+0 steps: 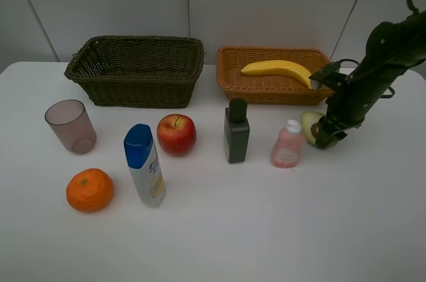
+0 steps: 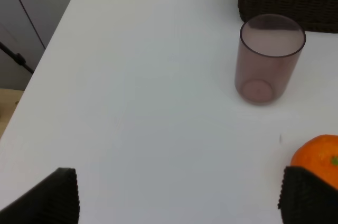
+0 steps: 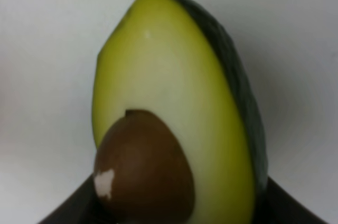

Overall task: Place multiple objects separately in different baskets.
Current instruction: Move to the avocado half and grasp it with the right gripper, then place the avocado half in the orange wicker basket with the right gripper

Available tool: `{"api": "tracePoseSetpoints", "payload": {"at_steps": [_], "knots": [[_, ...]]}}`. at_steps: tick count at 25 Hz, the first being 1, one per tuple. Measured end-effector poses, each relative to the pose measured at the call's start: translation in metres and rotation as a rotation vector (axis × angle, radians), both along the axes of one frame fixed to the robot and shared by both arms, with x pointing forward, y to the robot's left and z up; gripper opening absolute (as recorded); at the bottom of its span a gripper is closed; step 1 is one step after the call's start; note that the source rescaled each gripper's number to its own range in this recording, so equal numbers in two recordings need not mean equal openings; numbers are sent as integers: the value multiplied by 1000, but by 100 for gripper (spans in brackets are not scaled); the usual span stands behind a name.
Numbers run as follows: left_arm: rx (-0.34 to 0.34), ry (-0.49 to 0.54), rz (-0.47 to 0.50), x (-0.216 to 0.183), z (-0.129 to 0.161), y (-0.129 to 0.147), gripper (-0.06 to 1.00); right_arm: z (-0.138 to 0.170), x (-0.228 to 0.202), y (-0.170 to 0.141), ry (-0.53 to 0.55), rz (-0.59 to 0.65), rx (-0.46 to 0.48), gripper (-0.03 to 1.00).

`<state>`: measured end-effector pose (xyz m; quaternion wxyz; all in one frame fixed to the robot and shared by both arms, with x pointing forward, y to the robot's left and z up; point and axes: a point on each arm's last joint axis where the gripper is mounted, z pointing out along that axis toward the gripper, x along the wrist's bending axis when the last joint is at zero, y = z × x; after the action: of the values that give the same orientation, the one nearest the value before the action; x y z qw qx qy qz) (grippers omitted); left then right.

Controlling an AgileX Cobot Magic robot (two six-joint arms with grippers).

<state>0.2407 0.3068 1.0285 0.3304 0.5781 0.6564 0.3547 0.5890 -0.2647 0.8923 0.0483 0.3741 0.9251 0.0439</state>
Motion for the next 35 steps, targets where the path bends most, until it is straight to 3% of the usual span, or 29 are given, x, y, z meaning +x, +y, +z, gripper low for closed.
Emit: {"api": "tracePoseSetpoints", "payload": {"at_steps": [9, 23, 35], "knots": [[0, 0, 0, 0, 0, 0, 100, 19, -11, -2, 66, 15, -13, 24], [0, 0, 0, 0, 0, 0, 100, 85, -23, -5, -8, 35, -32, 24], [0, 0, 0, 0, 0, 0, 100, 145, 30, -1, -227, 37, -31, 24]]}}
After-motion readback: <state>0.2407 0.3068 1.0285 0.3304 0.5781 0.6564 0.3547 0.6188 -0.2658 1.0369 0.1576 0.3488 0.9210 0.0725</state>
